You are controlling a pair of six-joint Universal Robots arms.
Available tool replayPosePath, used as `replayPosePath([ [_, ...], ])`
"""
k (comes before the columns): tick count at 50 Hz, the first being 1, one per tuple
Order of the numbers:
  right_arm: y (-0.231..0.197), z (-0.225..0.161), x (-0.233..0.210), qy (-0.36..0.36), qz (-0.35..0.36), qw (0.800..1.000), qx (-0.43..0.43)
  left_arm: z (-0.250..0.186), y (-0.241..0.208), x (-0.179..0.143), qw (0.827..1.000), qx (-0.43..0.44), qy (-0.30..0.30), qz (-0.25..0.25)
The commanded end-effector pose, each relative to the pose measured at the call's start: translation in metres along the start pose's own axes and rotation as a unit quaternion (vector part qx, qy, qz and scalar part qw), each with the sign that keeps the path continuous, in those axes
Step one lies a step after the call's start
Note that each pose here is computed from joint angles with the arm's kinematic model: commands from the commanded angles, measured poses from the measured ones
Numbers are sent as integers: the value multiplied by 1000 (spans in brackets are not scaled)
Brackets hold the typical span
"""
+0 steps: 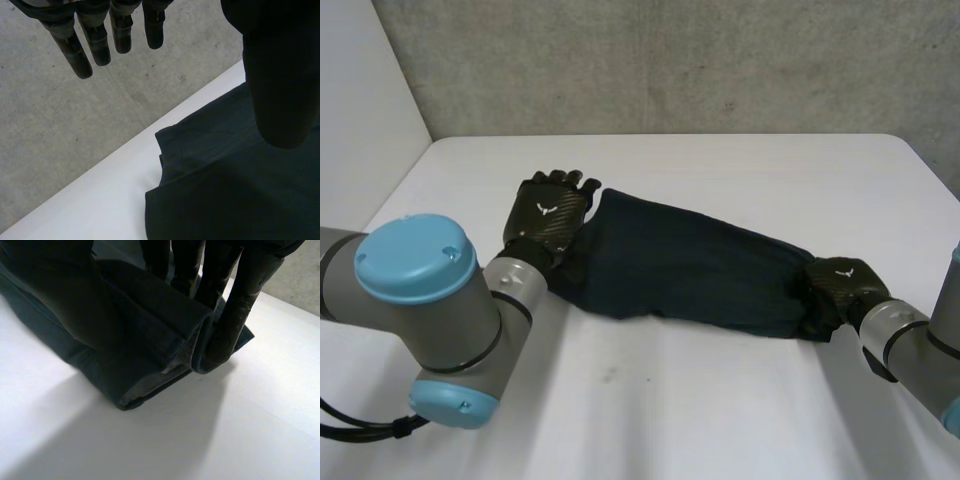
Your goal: Fold the shorts.
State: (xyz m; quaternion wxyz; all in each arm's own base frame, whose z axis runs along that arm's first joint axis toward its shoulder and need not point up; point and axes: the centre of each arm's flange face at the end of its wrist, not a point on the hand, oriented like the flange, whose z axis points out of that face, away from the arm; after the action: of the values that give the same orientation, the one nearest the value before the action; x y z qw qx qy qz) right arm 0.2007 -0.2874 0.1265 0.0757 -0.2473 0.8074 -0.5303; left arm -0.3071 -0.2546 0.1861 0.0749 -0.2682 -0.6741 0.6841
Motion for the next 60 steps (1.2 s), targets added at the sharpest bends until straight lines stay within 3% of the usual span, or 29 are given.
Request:
replayPosePath([
  [1,-21,-3,24,48,-38,998,19,-10,-4,-3,1000,5,-3,0],
  [7,-31,-23,58,91,-153,984,-23,-17,-19,-19,999,23,-23,-2],
  [13,-53,-25,75,125,-288,949,-34,-24,-32,-34,998,39,-43,-4],
  [21,-120,-28,-25,59,-383,915,110,-28,-42,-35,998,53,-46,-5],
  [23,-120,-26,-50,29,-393,910,125,-28,-42,-35,997,54,-46,-6],
  [26,-105,-30,-131,-78,-421,889,163,-26,-47,-35,997,62,-48,-7],
  [31,-75,-33,-183,-177,-434,866,176,-22,-57,-37,996,78,-51,-8],
  [34,-80,-31,-182,-179,-420,871,180,-18,-65,-37,994,92,-53,-9],
  [38,-99,-28,-164,-160,-342,907,186,-10,-82,-37,992,117,-56,-9],
  [39,-113,-29,-146,-144,-284,929,190,-6,-87,-36,991,125,-55,-9],
  [42,-136,-36,-118,-122,-183,954,202,1,-96,-31,989,139,-49,-12],
  [43,-147,-40,-101,-111,-120,965,207,6,-103,-25,988,147,-42,-13],
  [47,-162,-42,-59,-75,6,975,208,16,-107,-2,990,141,-10,-14],
  [50,-160,-39,-46,-60,35,978,197,23,-104,14,992,126,12,-15],
  [55,-135,-22,-47,-61,22,990,128,34,-77,51,995,63,61,-38],
  [60,-114,2,-49,-67,13,994,82,47,-44,66,996,7,78,-45],
])
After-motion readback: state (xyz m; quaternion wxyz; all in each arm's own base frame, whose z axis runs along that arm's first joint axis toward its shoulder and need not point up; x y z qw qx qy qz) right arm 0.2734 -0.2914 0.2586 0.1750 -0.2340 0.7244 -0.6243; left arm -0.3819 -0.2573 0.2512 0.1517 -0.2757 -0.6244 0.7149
